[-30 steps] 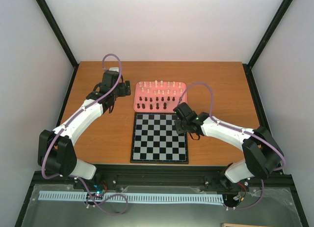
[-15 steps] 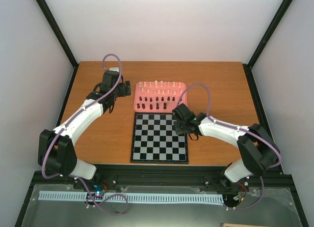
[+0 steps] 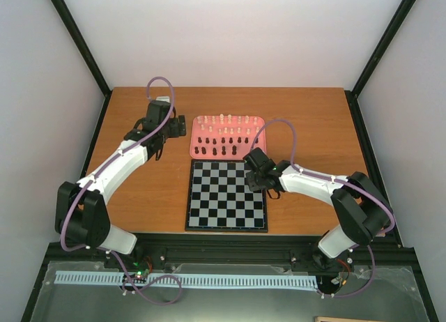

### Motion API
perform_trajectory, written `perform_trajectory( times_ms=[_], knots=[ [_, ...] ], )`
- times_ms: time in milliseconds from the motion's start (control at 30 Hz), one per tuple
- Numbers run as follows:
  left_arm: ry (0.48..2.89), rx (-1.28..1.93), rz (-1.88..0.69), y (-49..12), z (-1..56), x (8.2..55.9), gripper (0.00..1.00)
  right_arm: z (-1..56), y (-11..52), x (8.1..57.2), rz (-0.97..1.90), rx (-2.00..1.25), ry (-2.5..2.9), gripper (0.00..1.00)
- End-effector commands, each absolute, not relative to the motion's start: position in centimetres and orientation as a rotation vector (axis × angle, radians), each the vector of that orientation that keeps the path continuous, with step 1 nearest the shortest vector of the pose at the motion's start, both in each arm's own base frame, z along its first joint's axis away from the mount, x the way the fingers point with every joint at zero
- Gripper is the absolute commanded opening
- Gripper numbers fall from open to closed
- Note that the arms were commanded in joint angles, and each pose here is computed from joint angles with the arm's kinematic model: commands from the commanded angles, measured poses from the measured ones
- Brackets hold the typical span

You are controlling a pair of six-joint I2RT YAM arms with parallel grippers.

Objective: Set up the chess pieces on the board
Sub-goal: Place the chess piece on the chessboard.

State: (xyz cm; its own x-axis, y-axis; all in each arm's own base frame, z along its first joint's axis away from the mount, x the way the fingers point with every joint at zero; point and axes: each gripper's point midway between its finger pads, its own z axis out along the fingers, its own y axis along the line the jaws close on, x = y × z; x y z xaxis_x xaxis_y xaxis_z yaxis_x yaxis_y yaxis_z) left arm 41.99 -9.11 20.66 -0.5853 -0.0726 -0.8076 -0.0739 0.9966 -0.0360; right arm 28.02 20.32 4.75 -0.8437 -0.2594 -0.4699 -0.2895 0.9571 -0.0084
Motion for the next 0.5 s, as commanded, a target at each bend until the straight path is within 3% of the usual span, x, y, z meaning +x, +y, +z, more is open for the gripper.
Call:
perform_trajectory(
  times_ms=[0,233,467],
  knots=[
    [2.184,-0.12,-0.001,-9.12,21.16,42.57,1.0,4.4,20.18,28.29,0.057,-0.373,2.613,0.17],
    [2.185,-0.12,0.001,-9.11,21.12,42.59,1.0,4.23,20.32,28.18,0.063,-0.384,2.623,0.22],
    [2.184,-0.12,-0.001,-9.11,21.23,42.55,1.0,4.96,20.75,27.86,0.112,-0.405,2.61,0.35]
  ],
)
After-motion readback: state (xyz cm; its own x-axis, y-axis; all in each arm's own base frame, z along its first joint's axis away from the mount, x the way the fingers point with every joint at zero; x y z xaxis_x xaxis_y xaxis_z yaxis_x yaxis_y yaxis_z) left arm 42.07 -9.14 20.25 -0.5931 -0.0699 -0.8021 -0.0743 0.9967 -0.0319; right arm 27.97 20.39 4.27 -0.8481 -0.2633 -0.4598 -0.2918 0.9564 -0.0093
